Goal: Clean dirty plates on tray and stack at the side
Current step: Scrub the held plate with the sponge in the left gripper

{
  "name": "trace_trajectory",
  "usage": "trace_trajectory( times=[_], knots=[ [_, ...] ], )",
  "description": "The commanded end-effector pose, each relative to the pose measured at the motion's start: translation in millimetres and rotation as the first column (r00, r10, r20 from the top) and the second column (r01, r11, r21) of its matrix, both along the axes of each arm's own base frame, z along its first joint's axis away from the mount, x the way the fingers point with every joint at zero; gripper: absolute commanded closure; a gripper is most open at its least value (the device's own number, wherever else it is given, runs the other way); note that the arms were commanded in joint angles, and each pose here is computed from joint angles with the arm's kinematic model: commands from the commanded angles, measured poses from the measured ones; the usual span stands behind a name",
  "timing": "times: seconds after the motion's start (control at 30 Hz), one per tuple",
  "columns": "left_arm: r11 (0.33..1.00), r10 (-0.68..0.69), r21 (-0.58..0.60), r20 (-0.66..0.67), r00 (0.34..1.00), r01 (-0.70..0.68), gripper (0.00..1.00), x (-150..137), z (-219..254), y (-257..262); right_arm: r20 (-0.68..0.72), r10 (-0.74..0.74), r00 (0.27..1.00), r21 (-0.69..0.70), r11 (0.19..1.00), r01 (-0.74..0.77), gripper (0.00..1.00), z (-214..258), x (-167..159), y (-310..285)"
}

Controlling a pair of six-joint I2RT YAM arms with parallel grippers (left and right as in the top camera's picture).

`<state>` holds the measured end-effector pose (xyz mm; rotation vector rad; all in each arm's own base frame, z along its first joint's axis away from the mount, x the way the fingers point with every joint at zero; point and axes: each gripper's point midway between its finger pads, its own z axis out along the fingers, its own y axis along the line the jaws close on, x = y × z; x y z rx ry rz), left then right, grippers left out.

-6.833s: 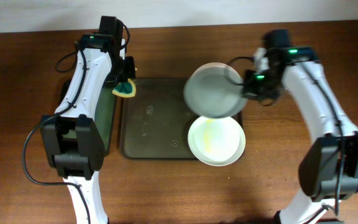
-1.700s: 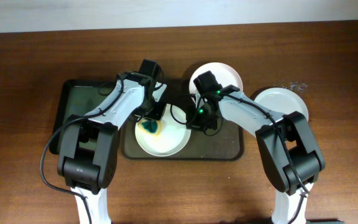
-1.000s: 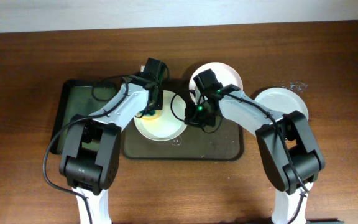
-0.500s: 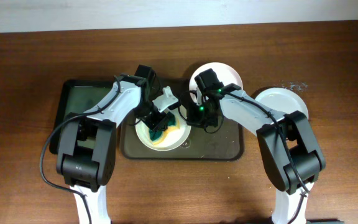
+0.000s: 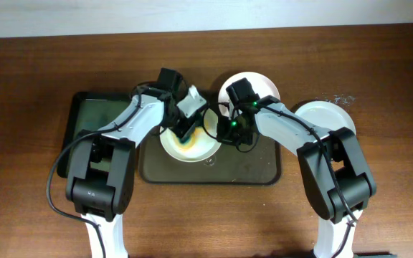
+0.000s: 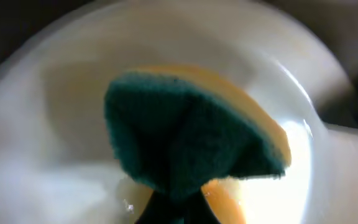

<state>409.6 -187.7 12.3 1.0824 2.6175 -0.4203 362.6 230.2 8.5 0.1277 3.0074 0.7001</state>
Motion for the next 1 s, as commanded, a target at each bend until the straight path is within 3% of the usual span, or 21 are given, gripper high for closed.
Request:
trace_trajectory(
  times=[0.0,0.1,0.13,0.23,0.27,0.3,0.4,0.47,0.5,0.57,0.63,0.73,0.87,0.97],
  knots=[
    [0.979,0.204,-0.006,0.100,0.974,-0.204,1.00,40,-1,6,-0.034,0.021,0.999,-0.012,1.000,-0.021,0.96,-10,-11,0],
    [0.937,0.340,0.021,0.179,0.923,-0.349,1.00,62,4,22,-0.034,0.021,0.999,-0.012,1.000,-0.021,0.96,-10,-11,0],
    [0.880,0.443,0.075,0.229,0.867,-0.469,1.00,70,4,42,-0.034,0.021,0.999,-0.012,1.000,-0.021,0.96,-10,-11,0],
    [0.611,0.644,0.243,0.400,0.652,-0.753,1.00,64,8,111,-0.034,0.021,0.999,-0.012,1.000,-0.021,0.96,-10,-11,0],
    [0.554,0.653,0.292,0.429,0.624,-0.780,1.00,55,9,125,-0.034,0.020,0.999,-0.012,1.000,-0.021,0.96,-10,-11,0],
    [0.542,0.648,0.329,0.422,0.634,-0.773,1.00,47,7,129,-0.033,0.020,0.999,-0.012,1.000,-0.021,0.96,-10,-11,0],
    [0.586,0.651,0.412,0.274,0.708,-0.698,1.00,15,-8,120,-0.033,0.021,0.999,-0.012,1.000,-0.021,0.96,-10,-11,0],
    [0.659,0.650,0.421,0.099,0.754,-0.623,1.00,-10,-19,101,-0.033,0.021,0.999,-0.011,1.000,-0.021,0.96,-10,-11,0],
    [0.745,0.593,0.395,-0.023,0.805,-0.538,1.00,-23,-23,83,-0.034,0.021,0.999,-0.011,1.000,-0.021,0.96,-10,-11,0],
    [0.883,0.440,0.279,-0.213,0.872,-0.378,1.00,-43,-23,50,-0.034,0.021,0.999,-0.011,1.000,-0.021,0.96,-10,-11,0],
    [0.971,0.238,0.060,-0.379,0.894,-0.233,1.00,-66,-11,9,-0.036,0.022,0.999,-0.006,1.000,-0.022,0.96,-10,-11,1],
    [0.975,0.075,-0.151,-0.476,0.876,-0.165,1.00,-85,9,-22,-0.037,0.023,0.999,-0.004,1.000,-0.023,0.96,-10,-11,1],
    [0.964,0.064,-0.191,-0.505,0.861,-0.183,1.00,-88,15,-28,-0.037,0.023,0.999,-0.004,1.000,-0.023,0.96,-10,-12,1],
    [0.944,0.130,-0.190,-0.537,0.834,-0.270,1.00,-81,17,-31,-0.037,0.023,0.999,-0.004,1.000,-0.023,0.96,-10,-12,1]
  ],
)
